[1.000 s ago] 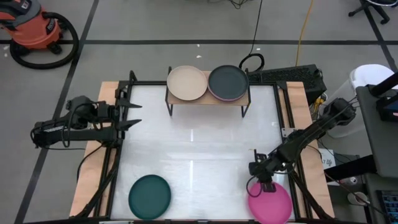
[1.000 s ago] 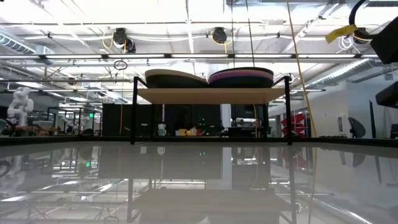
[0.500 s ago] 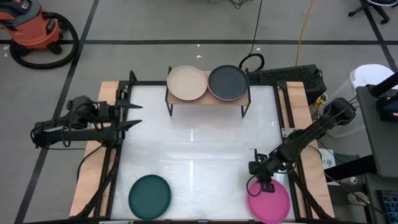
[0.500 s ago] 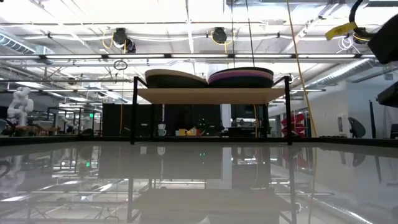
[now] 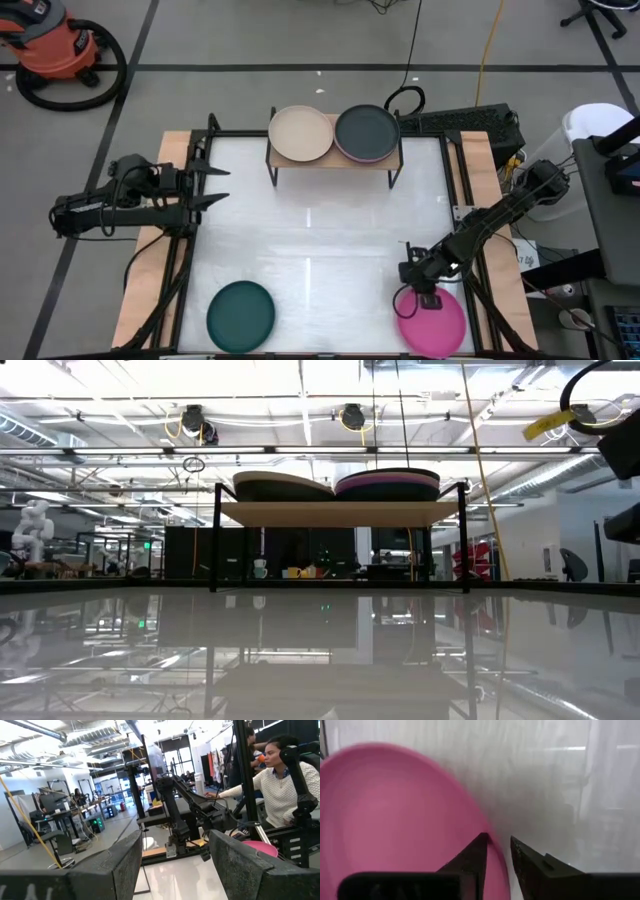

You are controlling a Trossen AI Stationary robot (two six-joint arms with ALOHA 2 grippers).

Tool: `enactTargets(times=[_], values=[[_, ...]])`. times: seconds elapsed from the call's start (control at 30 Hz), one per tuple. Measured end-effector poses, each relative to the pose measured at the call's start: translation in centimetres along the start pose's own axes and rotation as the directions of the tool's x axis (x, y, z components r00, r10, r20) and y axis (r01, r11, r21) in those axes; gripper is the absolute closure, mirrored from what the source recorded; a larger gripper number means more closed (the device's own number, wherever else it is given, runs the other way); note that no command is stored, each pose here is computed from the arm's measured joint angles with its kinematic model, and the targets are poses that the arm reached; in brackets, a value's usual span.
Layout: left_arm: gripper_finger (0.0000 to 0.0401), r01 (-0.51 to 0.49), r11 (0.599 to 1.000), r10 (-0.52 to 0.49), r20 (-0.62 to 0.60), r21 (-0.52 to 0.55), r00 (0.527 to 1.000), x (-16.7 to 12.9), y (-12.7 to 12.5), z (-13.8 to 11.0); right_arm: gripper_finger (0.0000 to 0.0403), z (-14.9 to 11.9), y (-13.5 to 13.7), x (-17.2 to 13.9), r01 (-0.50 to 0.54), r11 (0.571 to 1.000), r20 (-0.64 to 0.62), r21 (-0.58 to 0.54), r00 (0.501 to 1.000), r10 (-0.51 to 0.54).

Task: Place and stack plates onto a shelf
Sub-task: Stack the pink plate on top of the light brown plate on the shelf

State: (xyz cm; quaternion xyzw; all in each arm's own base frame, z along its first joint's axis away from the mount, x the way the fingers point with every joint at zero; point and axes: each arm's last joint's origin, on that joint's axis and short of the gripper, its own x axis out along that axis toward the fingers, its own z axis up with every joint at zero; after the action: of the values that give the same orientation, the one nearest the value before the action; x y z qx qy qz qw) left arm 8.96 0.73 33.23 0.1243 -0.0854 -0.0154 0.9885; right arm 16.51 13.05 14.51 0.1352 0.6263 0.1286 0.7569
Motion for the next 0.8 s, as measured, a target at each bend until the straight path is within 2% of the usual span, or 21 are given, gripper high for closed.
enactTargets(times=[0.17,0.33,0.47,0.57,0.63,0.7,0.8], values=[[0.0167,0.0,1.0,0.0,0.0,0.0,1.0,0.0,0.0,0.0,0.039,-0.4,-0.3,-0.1,0.029,1.0,-0.043,-0.01,0.999,-0.029],[0.0167,-0.001,1.0,0.001,0.005,0.001,1.0,0.0,0.0,0.1,0.0397,-0.2,-0.5,-0.7,0.018,1.0,-0.018,-0.002,1.0,-0.018],[0.0167,-0.002,1.0,0.002,0.006,-0.002,1.0,0.0,0.0,0.1,0.04,0.5,-0.6,-1.5,0.006,1.0,0.081,-0.001,0.997,-0.006],[0.0167,-0.002,1.0,0.002,0.006,-0.002,1.0,0.0,0.0,0.1,0.04,1.5,-1.0,-2.4,0.029,0.998,0.209,-0.058,0.978,-0.016],[0.0167,-0.002,1.0,0.002,0.007,-0.002,1.0,0.0,0.0,0.1,0.0401,2.3,-1.4,-3.2,0.073,0.994,0.308,-0.083,0.95,-0.044],[0.0167,-0.004,1.0,0.004,0.009,-0.001,1.0,0.0,0.0,0.1,0.0401,3.2,-2.2,-4.2,0.156,0.987,0.428,-0.048,0.896,-0.121],[0.0167,-0.013,1.0,0.013,0.007,0.002,1.0,0.0,0.1,0.1,0.0402,4.9,-3.7,-6.4,0.297,0.953,0.612,0.053,0.745,-0.266]])
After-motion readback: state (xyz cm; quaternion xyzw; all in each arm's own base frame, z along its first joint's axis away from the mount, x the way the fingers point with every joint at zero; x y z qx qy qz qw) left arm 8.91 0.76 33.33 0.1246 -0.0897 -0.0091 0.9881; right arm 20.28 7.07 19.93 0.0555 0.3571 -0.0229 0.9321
